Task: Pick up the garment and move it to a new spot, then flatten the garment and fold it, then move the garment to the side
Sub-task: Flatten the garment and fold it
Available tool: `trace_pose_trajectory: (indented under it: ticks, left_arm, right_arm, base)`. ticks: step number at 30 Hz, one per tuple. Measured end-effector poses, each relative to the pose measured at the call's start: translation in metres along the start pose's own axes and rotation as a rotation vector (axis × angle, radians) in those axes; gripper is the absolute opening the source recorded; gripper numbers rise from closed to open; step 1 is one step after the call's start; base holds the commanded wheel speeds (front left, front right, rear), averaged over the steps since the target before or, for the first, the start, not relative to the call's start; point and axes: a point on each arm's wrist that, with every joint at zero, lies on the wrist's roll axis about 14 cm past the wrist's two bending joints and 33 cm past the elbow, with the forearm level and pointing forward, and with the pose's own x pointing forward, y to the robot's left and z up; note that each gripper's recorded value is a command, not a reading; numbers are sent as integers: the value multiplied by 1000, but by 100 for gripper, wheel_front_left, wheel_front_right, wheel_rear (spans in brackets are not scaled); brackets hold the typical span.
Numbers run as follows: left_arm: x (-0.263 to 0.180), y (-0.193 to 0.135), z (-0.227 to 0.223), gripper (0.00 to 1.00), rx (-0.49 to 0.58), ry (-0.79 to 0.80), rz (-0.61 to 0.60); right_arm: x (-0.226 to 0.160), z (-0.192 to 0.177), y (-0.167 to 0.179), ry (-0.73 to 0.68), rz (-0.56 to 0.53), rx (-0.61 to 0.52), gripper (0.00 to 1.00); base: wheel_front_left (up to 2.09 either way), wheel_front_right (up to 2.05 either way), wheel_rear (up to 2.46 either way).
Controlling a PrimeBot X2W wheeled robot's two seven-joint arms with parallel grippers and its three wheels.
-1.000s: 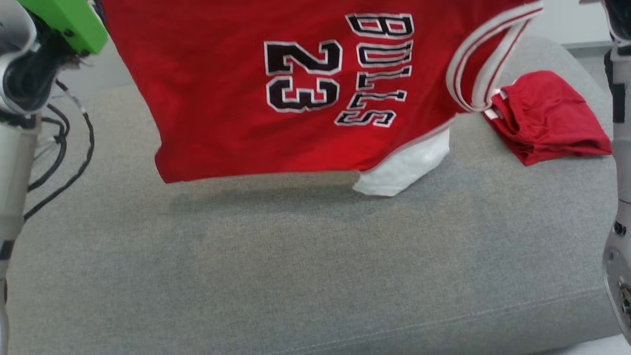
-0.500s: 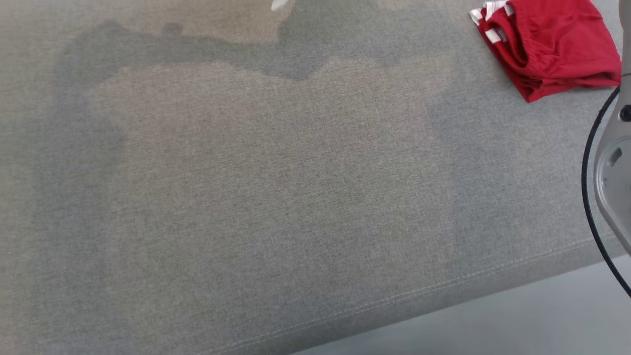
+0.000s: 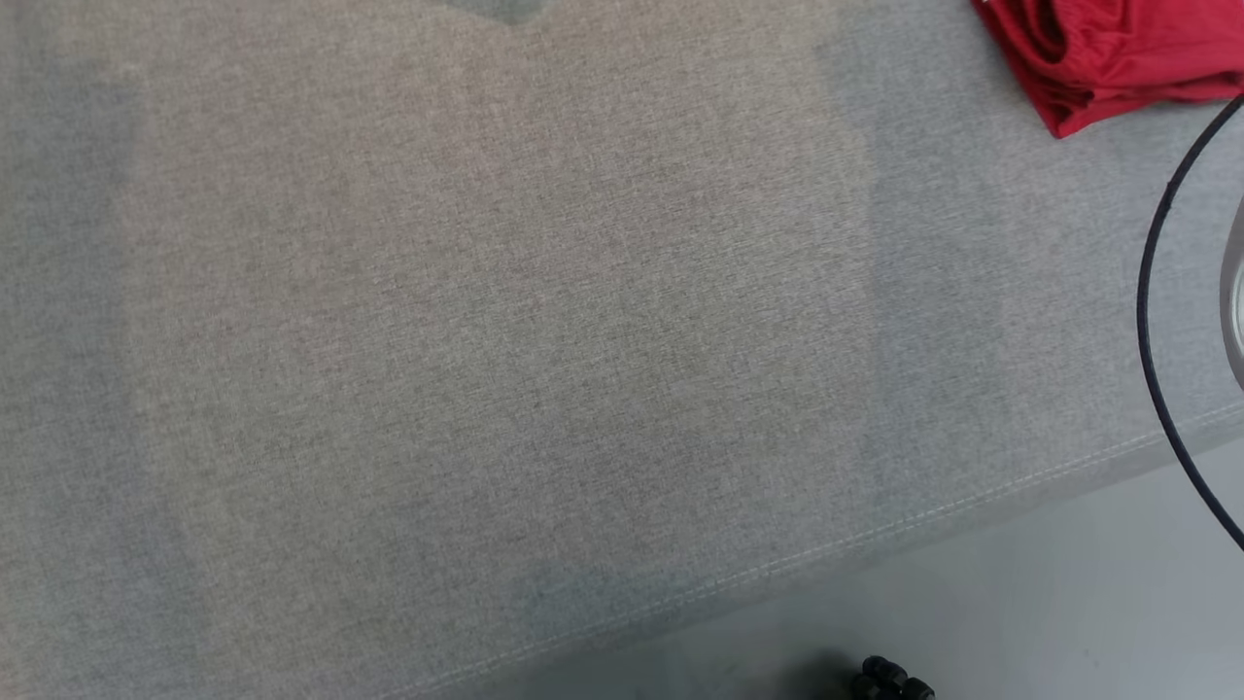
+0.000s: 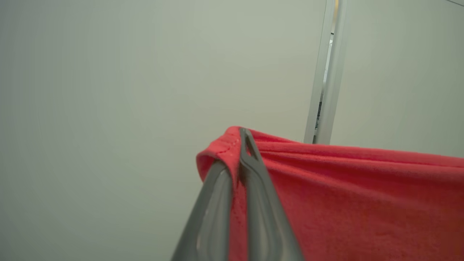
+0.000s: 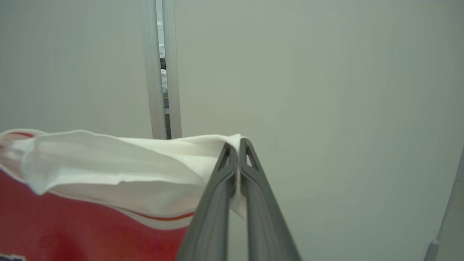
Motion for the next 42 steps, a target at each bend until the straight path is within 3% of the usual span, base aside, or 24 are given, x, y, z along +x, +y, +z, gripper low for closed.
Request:
trace_pose_trajectory:
  ticks: [7,11,17,21,24,28,32,42]
  left_arm:
    - [0,18,14,0,-21,-73,43]
    - [-19,33,-12,0,-93,-22,71]
    - [-47,27,-49,0,-183,73,45]
    - [-91,29,-87,0,-219,206,59]
    - [-118,31,-93,0,-247,266,71]
    - [-156,33,-88,0,-279,301,84]
    - [-196,29,-77,0,-321,315,75]
    - [-327,12,-84,0,-324,485,79]
  right_arm:
    - [8,-19,11,10,10,39,0]
    - [0,-62,31,105,50,58,0]
    - [-22,-115,60,242,126,52,0]
    - [-64,-161,75,394,171,62,0]
    - [-89,-172,80,451,175,109,0]
    - [-118,-173,88,492,185,190,0]
    - [-148,-167,72,511,183,265,0]
    - [-276,-159,41,614,220,413,0]
  base:
    - [0,0,0]
    - [0,0,0]
    - [0,0,0]
    - [0,0,0]
    - [0,0,0]
    - [0,0,0]
    - [0,0,0]
    - [0,0,0]
